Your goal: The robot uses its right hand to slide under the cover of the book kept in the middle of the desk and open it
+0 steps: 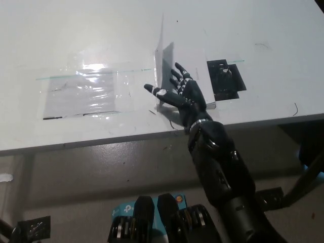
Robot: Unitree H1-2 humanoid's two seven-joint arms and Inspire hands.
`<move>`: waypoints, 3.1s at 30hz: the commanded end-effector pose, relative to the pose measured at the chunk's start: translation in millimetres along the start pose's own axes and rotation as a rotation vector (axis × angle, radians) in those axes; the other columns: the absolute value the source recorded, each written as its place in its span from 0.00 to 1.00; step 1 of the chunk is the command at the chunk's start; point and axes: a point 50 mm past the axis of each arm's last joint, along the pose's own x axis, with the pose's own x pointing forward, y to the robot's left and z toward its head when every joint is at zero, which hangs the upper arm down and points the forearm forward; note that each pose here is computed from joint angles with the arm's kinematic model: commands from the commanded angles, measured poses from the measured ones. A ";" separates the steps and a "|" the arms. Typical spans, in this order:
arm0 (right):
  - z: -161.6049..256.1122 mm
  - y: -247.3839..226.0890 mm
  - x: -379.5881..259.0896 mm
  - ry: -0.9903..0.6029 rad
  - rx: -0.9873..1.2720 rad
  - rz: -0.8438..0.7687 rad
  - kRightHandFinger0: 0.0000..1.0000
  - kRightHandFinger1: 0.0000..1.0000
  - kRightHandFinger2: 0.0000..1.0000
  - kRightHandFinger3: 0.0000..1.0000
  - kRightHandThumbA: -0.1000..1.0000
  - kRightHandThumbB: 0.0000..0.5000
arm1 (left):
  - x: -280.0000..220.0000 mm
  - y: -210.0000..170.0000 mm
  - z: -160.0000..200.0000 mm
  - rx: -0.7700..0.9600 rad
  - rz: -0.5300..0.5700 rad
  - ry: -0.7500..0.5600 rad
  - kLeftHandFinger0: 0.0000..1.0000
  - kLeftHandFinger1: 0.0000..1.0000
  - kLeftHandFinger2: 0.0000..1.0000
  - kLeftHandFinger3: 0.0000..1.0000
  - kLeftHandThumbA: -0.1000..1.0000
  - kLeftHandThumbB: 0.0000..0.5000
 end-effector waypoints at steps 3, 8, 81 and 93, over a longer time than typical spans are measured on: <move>24.0 33.9 13.3 -0.106 -0.204 0.164 0.83 1.00 1.00 1.00 1.00 0.21 | 2.0 -8.3 18.1 0.035 -0.002 -0.031 0.77 0.80 0.87 0.87 0.61 0.48; 39.1 51.9 22.7 -0.157 -0.399 0.240 0.73 1.00 1.00 1.00 1.00 0.31 | 3.1 -11.3 24.9 0.047 0.002 -0.041 0.75 0.77 0.87 0.87 0.60 0.50; 109.4 -139.4 -67.0 -0.331 0.106 -0.073 0.75 0.97 1.00 1.00 0.99 0.28 | -0.4 6.9 12.4 -0.018 0.013 -0.031 0.83 0.84 0.91 0.93 0.66 0.38; 54.4 -215.5 -164.3 -0.424 0.311 -0.348 0.99 1.00 1.00 1.00 1.00 0.20 | 0.6 3.2 21.8 -0.024 0.004 -0.053 0.84 0.85 0.91 0.92 0.68 0.38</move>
